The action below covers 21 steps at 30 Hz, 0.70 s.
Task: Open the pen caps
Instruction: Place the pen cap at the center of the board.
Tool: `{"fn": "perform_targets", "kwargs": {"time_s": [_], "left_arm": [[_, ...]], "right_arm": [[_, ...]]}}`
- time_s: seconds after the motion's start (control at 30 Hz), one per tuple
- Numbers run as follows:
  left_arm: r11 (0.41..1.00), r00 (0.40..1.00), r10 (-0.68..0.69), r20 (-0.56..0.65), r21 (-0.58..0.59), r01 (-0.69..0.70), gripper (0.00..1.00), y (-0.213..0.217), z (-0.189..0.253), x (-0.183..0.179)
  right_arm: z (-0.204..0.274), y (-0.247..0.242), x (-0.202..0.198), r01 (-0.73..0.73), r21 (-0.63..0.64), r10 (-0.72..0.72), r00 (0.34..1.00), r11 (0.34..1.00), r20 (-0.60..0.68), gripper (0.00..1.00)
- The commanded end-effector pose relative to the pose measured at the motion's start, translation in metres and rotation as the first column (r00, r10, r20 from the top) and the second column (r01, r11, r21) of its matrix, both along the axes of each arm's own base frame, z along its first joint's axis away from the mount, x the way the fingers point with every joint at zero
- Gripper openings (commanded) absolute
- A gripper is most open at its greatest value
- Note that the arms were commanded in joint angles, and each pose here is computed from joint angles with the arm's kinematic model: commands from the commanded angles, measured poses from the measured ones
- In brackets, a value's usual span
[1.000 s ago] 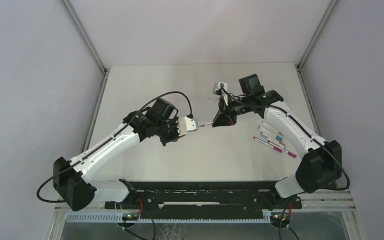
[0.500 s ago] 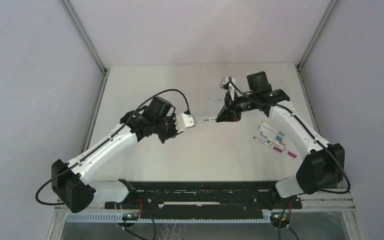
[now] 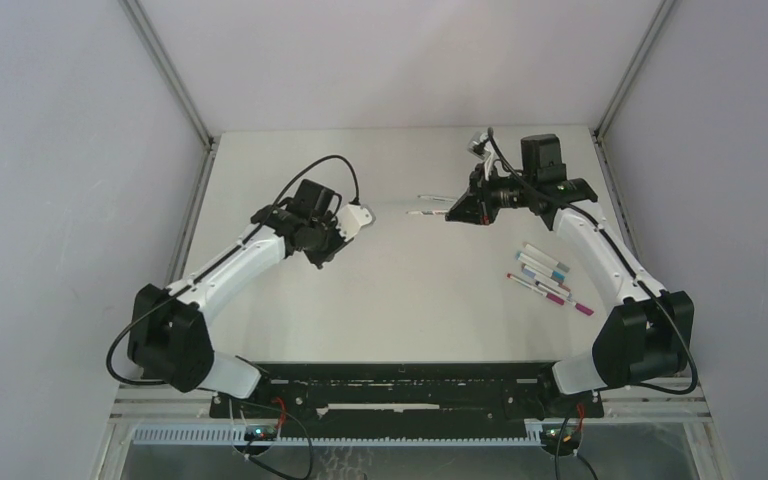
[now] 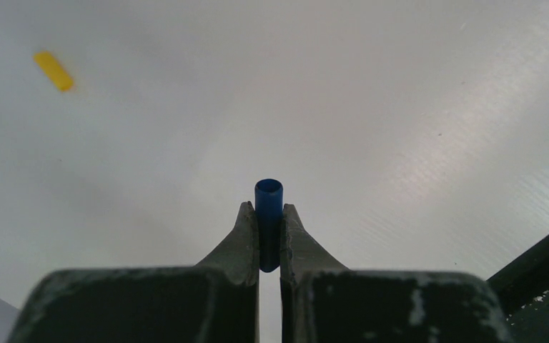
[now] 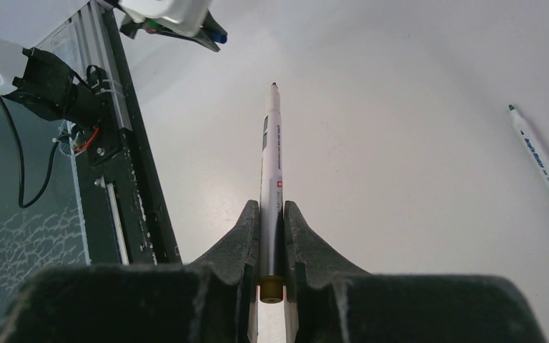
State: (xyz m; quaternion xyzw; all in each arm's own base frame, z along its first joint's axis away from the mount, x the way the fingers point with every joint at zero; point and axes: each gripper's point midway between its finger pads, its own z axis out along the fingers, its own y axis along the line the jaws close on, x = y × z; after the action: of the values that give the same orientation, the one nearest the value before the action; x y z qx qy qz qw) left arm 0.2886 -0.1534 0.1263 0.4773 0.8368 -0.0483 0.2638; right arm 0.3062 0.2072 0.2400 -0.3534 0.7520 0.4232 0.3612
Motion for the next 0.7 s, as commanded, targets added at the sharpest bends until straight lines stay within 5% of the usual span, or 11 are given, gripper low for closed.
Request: {"fn": "perform_targets", "kwargs": {"time_s": [0.0,0.67], "left_arm": [[0.995,0.995,0.095,-0.026,0.043,-0.094,0.00,0.022,-0.022,0.009],[0.919,0.904,0.379,-0.197,0.197,-0.342,0.01,0.069,-0.097,0.026]], "right_arm": [[0.014,0.002,0.004,0.014,0.025,-0.015,0.999,1.000,0.041,0.00],[0.007,0.001,0.010,0.036,0.015,-0.036,0.999,0.999,0.018,0.00]]}}
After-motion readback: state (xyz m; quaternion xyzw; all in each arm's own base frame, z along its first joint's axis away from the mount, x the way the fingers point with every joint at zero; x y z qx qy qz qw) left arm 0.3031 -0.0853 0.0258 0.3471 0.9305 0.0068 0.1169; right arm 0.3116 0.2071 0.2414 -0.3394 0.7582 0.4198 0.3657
